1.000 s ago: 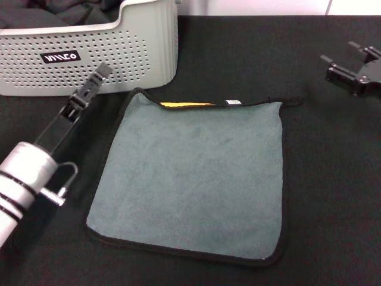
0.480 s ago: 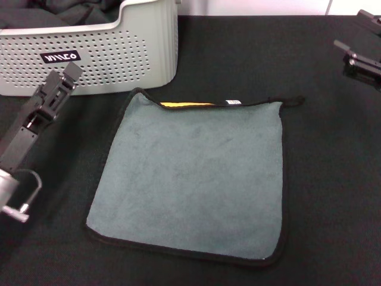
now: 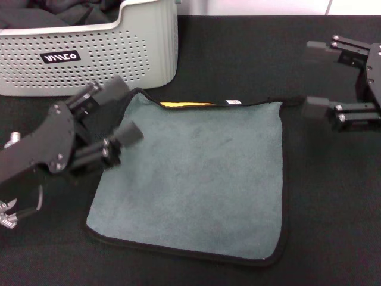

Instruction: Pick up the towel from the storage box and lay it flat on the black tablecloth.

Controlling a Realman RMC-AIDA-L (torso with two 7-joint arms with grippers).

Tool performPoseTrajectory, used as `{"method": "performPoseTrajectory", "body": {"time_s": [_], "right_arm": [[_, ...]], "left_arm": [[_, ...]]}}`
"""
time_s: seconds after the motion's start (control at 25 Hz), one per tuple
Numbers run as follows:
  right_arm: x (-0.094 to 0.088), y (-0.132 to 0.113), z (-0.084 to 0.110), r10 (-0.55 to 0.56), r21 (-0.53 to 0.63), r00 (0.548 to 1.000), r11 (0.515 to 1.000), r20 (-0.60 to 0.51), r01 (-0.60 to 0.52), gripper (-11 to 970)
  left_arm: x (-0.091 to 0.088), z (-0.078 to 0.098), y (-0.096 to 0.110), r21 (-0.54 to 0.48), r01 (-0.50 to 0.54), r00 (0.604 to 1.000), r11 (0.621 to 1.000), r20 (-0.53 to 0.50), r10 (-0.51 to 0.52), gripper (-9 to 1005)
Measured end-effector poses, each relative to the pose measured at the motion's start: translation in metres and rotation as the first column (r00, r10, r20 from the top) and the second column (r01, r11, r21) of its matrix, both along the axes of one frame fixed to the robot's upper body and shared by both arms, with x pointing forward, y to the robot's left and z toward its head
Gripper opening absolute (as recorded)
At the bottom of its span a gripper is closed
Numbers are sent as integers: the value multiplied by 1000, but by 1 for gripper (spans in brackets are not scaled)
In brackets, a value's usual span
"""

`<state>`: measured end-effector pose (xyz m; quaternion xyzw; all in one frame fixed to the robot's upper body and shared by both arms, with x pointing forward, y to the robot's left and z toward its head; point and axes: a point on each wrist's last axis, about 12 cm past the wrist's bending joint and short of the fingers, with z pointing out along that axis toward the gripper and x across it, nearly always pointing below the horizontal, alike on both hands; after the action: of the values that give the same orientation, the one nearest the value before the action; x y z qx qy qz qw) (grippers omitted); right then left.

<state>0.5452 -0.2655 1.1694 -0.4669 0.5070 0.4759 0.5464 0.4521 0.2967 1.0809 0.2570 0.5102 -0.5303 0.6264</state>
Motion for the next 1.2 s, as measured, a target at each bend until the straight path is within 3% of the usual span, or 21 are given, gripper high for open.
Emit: {"method": "performPoseTrajectory", "body": {"time_s": [0.28,1.2], "right_arm": [[-6,15,12,145,-135,989,980,-1,-144,876],[-20,8,7,126,-157,992,979,-13,-127,875]], "left_arm": [[6,9,-11,54,179,982,982,46,-182,874],[3,7,-9,73,168,983,983,63,-173,874]]}}
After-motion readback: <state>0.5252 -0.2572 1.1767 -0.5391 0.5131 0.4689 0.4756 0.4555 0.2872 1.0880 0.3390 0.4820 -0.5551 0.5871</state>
